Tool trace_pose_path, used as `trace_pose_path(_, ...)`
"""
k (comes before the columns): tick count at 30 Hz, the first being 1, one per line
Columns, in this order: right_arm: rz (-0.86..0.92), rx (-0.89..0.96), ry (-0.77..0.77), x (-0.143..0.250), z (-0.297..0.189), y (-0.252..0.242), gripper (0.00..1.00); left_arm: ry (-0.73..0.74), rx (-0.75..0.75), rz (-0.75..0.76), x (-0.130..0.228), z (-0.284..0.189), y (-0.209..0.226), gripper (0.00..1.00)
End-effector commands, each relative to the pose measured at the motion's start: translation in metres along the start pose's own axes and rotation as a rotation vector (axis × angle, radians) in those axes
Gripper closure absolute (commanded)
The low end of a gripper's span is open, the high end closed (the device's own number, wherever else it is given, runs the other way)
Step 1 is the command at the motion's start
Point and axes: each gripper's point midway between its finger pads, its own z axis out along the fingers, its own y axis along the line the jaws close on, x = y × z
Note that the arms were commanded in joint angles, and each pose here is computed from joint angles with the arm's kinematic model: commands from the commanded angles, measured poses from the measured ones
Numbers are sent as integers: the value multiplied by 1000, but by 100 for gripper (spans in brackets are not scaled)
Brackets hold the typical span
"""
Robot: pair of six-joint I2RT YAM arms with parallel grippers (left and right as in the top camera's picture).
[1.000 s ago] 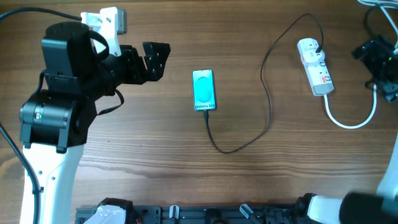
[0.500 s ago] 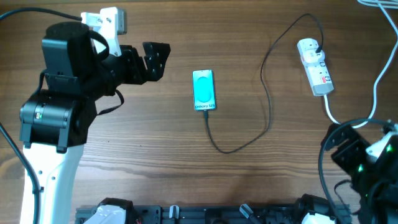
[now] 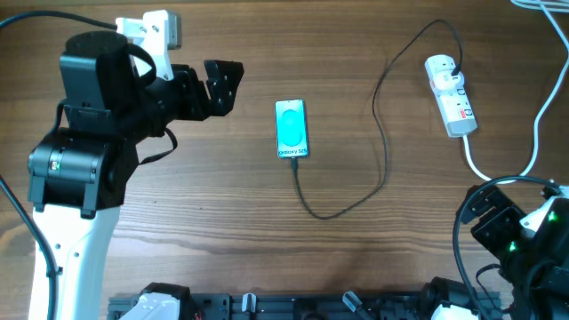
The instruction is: Plug charger to phone and switch on socket
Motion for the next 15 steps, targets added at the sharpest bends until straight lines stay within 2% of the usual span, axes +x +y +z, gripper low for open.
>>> trace_pose_path(1,-99,-74,-42,-3,-1,12,0,-14,-7,9,-2,-4,0,0)
trace_pose_path(3,-259,-215,-88,-5,-4,37,0,-14,-7,9,-2,-4,0,0)
trace_pose_path(8,-497,-474,-284,-2,-20,78,0,-14,-7,9,-2,-4,0,0)
trace_pose_path(12,-566,-595,-455,11,-16,85,0,-15,-7,9,-2,-4,0,0)
trace_pose_path(15,-598,-647,-529,19,-1,89,0,-14,-7,9,-2,-4,0,0)
